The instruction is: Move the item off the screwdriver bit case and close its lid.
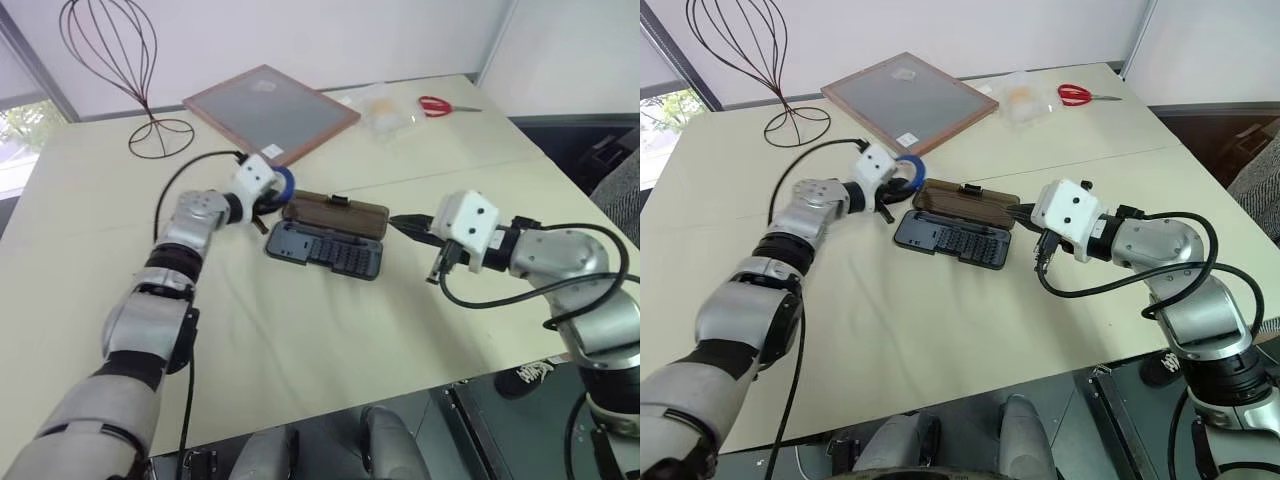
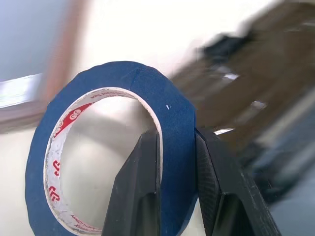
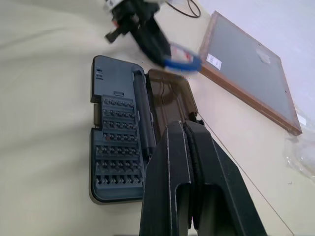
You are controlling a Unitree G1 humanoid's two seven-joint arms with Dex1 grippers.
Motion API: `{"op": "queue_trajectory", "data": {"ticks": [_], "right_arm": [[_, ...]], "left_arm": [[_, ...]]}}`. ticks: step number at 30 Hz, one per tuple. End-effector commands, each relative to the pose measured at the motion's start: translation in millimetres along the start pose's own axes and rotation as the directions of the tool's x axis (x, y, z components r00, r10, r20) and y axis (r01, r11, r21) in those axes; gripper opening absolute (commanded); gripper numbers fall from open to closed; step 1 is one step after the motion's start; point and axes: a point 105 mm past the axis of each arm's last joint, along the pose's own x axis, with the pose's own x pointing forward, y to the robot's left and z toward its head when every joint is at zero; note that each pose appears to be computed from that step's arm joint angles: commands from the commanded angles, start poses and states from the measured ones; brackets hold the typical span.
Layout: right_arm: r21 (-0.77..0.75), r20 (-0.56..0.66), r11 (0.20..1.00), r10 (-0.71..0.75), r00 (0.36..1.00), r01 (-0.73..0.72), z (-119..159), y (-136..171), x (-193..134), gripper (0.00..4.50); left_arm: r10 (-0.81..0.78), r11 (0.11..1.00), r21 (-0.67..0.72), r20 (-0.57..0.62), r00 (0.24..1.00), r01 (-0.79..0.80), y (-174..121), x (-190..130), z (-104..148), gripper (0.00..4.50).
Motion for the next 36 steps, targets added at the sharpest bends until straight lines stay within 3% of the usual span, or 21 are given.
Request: {"op": "queue_trajectory", "data": {"ticks": [1, 6, 13, 17, 22, 26, 30, 34, 36], "right_arm": [[-0.024, 0.055, 1.0, 0.007, 0.998, -0.006, 15, 2, 2, 0.0], [-0.01, 0.079, 0.998, 0.055, 0.995, -0.055, 16, 9, 10, 0.0], [-0.008, 0.117, 0.993, 0.122, 0.986, -0.122, 20, 13, 22, 0.0], [-0.015, 0.14, 0.987, 0.163, 0.977, -0.162, 22, 16, 30, 0.0], [-0.027, 0.155, 0.982, 0.19, 0.969, -0.188, 24, 16, 35, 0.0], [-0.029, 0.154, 0.981, 0.194, 0.969, -0.192, 23, 16, 36, 0.0], [-0.026, 0.151, 0.981, 0.194, 0.969, -0.192, 22, 17, 35, 0.0], [-0.018, 0.141, 0.983, 0.182, 0.973, -0.181, 19, 17, 33, 0.0], [-0.011, 0.141, 0.988, 0.156, 0.978, -0.156, 18, 13, 33, 0.0]], "left_arm": [[0.233, 0.972, -0.013, 0.06, 0.971, -0.233, 51, -37, 10, 0.4], [0.441, 0.895, -0.062, -0.029, 0.897, -0.442, 82, -100, -19, 0.4], [0.575, 0.793, -0.068, -0.242, 0.781, -0.605, 66, -184, -71, 0.4], [0.641, 0.701, -0.056, -0.387, 0.663, -0.711, 58, -231, -109, 0.4], [0.652, 0.627, -0.064, -0.502, 0.568, -0.776, 48, -261, -146, 0.4], [0.625, 0.622, -0.09, -0.541, 0.562, -0.778, 37, -264, -164, 2.3], [0.616, 0.628, -0.114, -0.531, 0.582, -0.77, 34, -261, -164, 4.38], [0.62, 0.654, -0.159, -0.448, 0.644, -0.74, 39, -246, -142, 4.45], [0.612, 0.671, -0.237, -0.359, 0.705, -0.703, 42, -229, -117, 4.45]]}}
